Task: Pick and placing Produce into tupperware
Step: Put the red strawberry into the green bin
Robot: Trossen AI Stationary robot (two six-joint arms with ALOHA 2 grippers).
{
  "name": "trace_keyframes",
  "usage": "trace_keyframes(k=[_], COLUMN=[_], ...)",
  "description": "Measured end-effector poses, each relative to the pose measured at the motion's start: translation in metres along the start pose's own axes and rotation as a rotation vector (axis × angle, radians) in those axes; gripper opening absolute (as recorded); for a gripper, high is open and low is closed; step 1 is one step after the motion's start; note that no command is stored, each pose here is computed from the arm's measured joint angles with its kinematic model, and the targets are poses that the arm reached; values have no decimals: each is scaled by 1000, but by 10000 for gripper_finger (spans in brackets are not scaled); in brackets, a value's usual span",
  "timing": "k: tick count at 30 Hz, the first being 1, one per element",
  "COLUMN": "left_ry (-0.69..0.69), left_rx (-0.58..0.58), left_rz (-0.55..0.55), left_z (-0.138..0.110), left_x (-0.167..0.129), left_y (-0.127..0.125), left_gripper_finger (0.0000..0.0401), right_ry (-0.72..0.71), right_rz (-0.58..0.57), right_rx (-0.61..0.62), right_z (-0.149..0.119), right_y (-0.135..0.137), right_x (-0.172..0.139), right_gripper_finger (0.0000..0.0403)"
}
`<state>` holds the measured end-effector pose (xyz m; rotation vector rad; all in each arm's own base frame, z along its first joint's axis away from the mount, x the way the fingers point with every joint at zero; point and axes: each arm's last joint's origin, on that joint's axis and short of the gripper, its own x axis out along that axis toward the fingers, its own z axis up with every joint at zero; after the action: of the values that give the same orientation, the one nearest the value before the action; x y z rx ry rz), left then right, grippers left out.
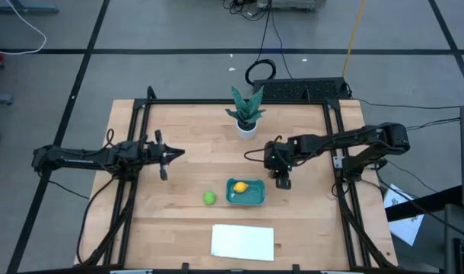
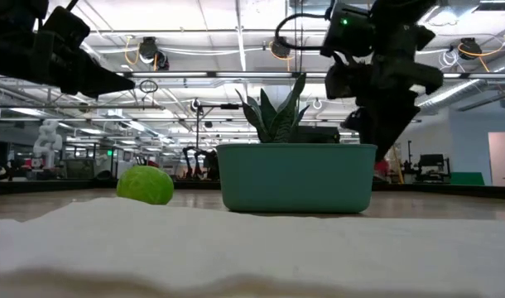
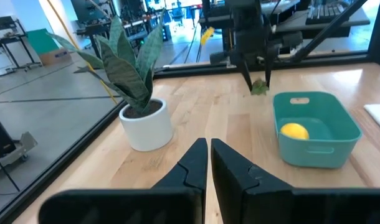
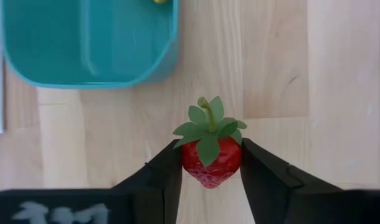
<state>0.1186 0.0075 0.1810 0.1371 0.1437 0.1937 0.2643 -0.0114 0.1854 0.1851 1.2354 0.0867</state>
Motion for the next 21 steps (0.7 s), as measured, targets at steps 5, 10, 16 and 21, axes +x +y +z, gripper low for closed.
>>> trace_keyframes(k=[5,10,16,21], left_ry=[4,4,4,3], left_rx=[1,1,1,1], left_rz=[0,0,0,0], left_z=[0,0,0,0], left_x=[0,0,0,0], left_y=[0,0,0,0], left_gripper_finger=[26,26,26,26], right_ry=[9,12,-8,-33], right_rz=[0,0,0,-4], right_rx=[-19,-42,-61,-67], right_z=[9,18,30,40], right_y=[3,5,9,9], right_x=[-12,-26,-44,-60], right_gripper_finger=[129,126,126,126])
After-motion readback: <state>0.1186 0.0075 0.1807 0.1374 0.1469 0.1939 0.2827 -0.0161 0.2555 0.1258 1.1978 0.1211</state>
